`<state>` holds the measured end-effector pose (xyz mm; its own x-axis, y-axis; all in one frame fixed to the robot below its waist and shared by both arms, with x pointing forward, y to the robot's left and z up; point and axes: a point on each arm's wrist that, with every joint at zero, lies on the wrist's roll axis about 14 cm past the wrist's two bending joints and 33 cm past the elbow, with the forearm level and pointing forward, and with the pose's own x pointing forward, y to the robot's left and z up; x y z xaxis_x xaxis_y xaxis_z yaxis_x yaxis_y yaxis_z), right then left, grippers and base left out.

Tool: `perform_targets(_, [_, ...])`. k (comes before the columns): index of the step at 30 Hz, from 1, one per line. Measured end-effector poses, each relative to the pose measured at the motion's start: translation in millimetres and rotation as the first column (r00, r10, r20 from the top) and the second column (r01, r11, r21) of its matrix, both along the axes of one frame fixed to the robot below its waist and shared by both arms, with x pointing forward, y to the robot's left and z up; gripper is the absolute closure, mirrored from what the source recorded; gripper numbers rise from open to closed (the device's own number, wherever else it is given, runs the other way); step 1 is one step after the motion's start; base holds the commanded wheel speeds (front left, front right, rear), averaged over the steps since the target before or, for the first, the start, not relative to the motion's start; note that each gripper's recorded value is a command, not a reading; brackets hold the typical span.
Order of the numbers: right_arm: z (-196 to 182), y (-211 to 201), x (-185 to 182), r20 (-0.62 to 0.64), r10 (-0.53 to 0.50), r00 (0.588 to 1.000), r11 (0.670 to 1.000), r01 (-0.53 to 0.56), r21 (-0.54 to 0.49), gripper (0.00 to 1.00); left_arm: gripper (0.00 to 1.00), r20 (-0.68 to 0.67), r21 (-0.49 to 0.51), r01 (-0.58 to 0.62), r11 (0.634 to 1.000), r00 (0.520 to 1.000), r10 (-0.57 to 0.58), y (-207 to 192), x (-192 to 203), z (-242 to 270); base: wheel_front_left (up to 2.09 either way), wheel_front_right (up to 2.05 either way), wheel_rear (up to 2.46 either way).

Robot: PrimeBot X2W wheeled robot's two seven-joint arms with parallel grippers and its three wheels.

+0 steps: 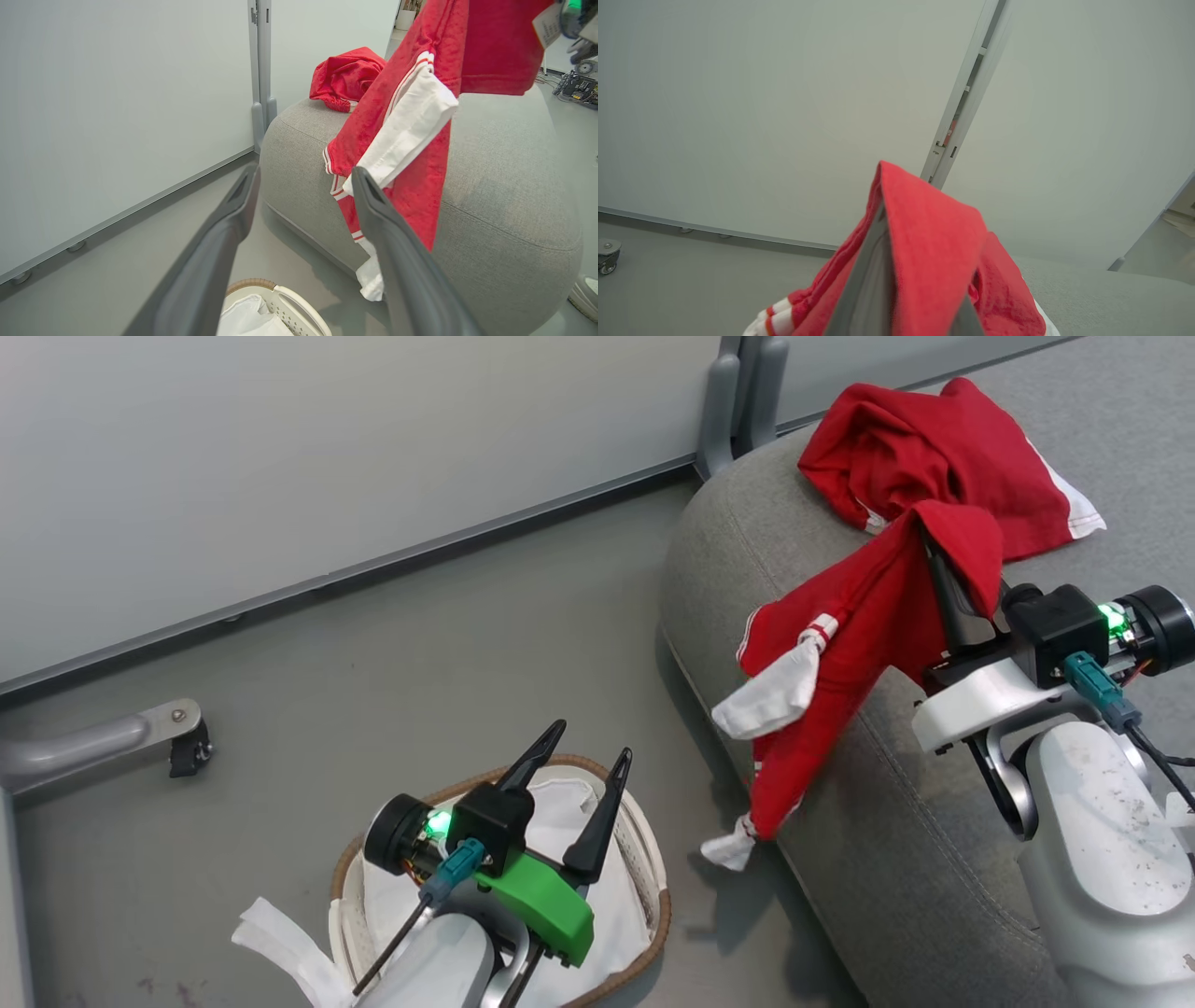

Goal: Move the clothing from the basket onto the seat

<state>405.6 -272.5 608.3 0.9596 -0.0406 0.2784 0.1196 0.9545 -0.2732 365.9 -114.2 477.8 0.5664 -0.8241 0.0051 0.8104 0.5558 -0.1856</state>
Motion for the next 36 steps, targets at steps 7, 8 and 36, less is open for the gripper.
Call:
perform_targets(7, [3.5,-25.9,12.2,-0.006,-0.059,0.998,0.998,0.058,-0.026,1.00,0.00,0.002,-0.001,0.060,0.998,0.998,-0.060,-16.1,0.3,-6.3,0.00,0.00,0.00])
perform_targets(8, [7.2,-31.5,18.5,-0.002,-0.067,0.998,0.997,0.067,-0.037,1.00,0.00,0.001,-0.001,0.070,0.998,0.998,-0.070,-18.3,1.1,-8.2,0.00,0.00,0.00])
perform_targets(36, [27.4,-193.0,108.6,-0.100,-0.405,0.909,0.910,0.390,-0.140,1.00,0.00,-0.060,0.054,0.056,0.997,0.997,-0.053,8.3,41.0,-68.9,0.00,0.00,0.00])
